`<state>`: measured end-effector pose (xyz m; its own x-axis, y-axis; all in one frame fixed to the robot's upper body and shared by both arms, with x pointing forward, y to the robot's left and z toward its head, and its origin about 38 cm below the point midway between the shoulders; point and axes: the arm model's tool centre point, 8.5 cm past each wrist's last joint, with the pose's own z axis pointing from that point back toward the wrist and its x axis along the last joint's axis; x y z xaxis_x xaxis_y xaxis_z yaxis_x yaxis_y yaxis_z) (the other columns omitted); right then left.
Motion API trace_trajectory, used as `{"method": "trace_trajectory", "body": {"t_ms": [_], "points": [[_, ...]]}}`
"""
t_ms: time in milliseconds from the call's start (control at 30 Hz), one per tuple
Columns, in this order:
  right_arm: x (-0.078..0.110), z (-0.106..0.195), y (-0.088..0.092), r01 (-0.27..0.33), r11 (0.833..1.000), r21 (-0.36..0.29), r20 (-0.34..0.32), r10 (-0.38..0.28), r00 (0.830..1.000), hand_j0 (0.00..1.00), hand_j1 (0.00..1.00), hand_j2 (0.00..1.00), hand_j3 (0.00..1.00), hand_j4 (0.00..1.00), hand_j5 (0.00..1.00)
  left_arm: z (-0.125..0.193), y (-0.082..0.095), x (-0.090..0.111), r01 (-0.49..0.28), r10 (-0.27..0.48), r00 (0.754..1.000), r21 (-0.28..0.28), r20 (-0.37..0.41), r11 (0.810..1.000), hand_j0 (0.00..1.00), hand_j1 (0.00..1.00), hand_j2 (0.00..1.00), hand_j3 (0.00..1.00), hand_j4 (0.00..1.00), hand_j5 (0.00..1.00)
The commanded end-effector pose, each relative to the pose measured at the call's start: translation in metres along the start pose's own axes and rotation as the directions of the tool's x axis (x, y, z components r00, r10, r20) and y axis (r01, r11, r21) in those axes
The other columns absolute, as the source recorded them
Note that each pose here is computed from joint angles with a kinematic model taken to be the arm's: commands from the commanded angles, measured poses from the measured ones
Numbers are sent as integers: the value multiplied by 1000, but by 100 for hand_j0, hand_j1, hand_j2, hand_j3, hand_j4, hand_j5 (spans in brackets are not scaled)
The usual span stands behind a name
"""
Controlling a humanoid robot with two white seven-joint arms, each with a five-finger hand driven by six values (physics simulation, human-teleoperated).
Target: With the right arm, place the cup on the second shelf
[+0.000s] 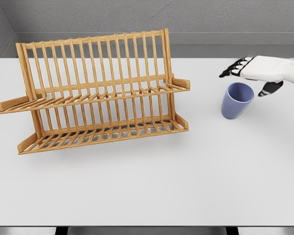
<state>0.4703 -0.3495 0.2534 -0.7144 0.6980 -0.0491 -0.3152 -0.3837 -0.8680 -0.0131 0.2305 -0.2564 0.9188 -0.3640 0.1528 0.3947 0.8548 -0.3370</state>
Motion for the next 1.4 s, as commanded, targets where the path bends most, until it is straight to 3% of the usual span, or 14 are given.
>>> {"method": "trace_trajectory", "body": {"t_ms": [0, 300, 933, 967, 1000, 1033, 1367], "points": [[0, -3, 3, 12, 1000, 5, 1, -12, 1000, 100, 100, 100, 100, 100, 100, 0, 0, 0, 0, 0, 1000, 0, 0, 1000, 100, 100, 100, 100, 100, 100], [-1, -11, 23, 44, 998, 52, 4, -44, 999, 100, 100, 100, 100, 100, 100, 0, 0, 0, 0, 0, 1000, 0, 1, 1000, 100, 100, 100, 100, 100, 100], [0, -21, 27, 61, 996, 62, 13, -62, 998, 100, 100, 100, 100, 100, 100, 0, 0, 0, 0, 0, 1000, 0, 1, 1000, 100, 100, 100, 100, 100, 100], [0, -21, 27, 60, 996, 61, 14, -61, 998, 94, 94, 94, 94, 94, 94, 0, 0, 0, 0, 0, 1000, 0, 0, 1000, 100, 100, 100, 100, 100, 100], [1, -22, 27, 60, 996, 62, 15, -61, 998, 78, 78, 78, 78, 78, 78, 0, 0, 0, 0, 0, 1000, 0, 0, 1000, 100, 100, 100, 100, 100, 100], [1, -22, 27, 59, 996, 61, 16, -60, 998, 76, 76, 76, 76, 76, 76, 0, 0, 0, 0, 0, 1000, 0, 0, 1000, 100, 100, 100, 100, 100, 100], [1, -20, 23, 52, 997, 53, 16, -53, 998, 72, 72, 72, 72, 72, 72, 0, 0, 0, 0, 0, 1000, 0, 0, 1000, 100, 100, 100, 100, 100, 100]]}}
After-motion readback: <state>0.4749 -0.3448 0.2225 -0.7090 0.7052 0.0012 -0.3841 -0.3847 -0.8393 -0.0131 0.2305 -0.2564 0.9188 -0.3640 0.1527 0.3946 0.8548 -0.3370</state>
